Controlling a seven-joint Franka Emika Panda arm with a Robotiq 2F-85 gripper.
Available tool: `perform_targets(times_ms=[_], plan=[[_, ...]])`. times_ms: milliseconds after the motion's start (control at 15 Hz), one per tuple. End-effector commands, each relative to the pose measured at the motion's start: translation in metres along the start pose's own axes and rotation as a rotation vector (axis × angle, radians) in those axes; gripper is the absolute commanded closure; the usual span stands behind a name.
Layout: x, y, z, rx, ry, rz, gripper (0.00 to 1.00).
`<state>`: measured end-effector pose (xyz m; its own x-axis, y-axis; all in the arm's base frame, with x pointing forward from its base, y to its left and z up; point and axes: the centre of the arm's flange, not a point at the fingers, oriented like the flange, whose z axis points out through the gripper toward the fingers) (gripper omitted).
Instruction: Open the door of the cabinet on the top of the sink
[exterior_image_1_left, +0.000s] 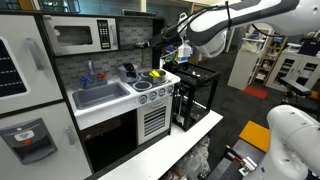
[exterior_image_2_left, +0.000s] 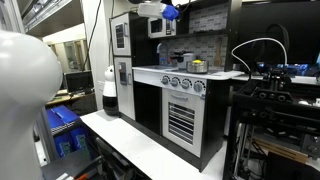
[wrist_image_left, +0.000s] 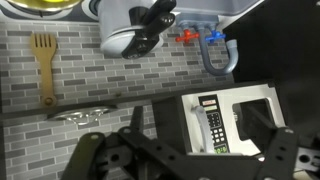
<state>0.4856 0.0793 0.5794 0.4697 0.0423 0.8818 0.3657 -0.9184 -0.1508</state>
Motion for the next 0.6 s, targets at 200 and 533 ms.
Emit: perform_targets(times_ms=[200, 533], plan=[[0.022, 0.068, 0.032, 0.169, 0.114, -0.091, 0.0], [0.025, 0.074, 0.065, 0.265, 0.129, -0.122, 0.0]])
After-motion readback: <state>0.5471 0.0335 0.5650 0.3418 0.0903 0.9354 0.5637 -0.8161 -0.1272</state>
